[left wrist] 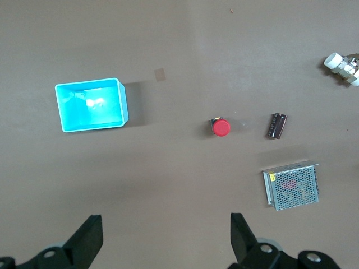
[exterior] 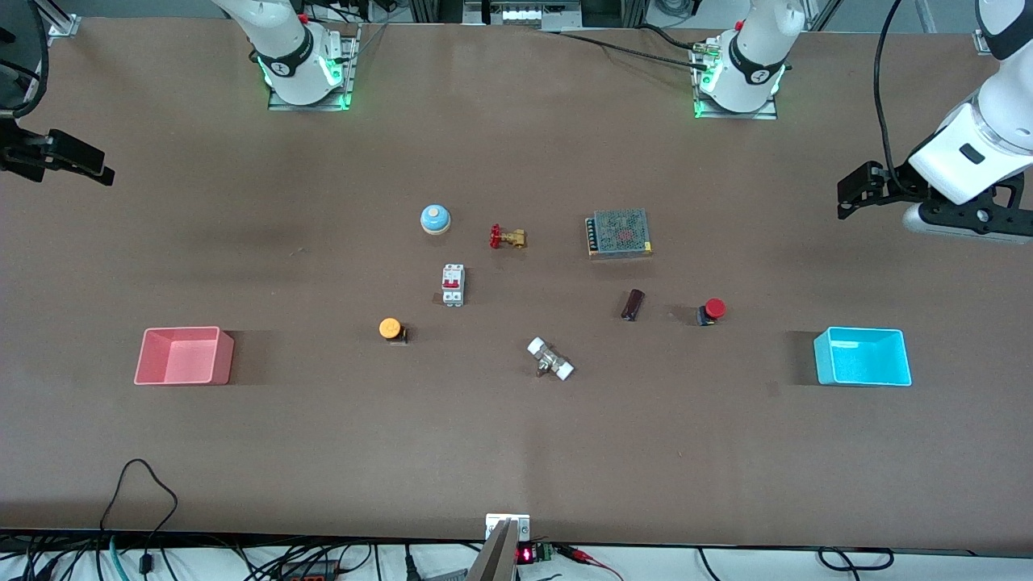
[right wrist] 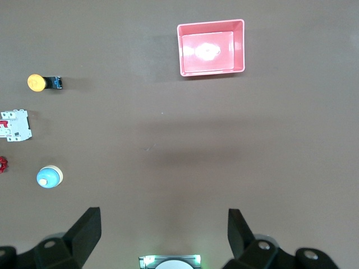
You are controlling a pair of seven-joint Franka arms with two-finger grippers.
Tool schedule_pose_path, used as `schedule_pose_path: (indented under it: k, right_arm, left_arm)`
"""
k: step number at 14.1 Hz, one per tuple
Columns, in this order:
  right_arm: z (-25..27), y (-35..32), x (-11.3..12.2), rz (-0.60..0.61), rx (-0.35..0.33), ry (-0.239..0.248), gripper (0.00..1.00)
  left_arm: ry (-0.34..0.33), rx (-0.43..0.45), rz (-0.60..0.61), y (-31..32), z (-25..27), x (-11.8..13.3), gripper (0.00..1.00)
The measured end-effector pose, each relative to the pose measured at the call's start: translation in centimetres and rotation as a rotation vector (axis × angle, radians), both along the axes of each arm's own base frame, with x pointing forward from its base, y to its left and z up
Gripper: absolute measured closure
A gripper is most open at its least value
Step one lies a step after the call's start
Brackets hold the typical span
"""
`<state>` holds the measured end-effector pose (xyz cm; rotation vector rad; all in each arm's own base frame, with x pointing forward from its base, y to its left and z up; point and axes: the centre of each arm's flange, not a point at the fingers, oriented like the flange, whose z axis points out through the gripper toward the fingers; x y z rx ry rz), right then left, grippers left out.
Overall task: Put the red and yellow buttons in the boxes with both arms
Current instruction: 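Reach the right gripper toward the yellow button while the left gripper reaches the red button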
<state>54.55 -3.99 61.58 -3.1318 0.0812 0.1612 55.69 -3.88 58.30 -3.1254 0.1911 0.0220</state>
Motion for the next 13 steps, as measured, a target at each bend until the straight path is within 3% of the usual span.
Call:
schedule_pose_path:
  k: [8, 11, 13]
  right_arm:
    - [-0.9, 1.4, 0.6, 0.026, -0.001, 0.008, 0.00]
    - [-5.2, 4.6, 3.5, 0.078, -0.010, 0.014, 0.00]
    - [-8.8, 7.5, 5.7, 0.100, -0.020, 0.010, 0.00]
  left_arm:
    - [0.000, 0.000, 0.001, 0.0, 0.0, 0.0, 0.00]
    - [0.007, 0.000, 0.012, 0.6, -0.2, 0.1, 0.00]
    - [0.058, 0.003, 0.021, 1.1, -2.0, 0.5, 0.00]
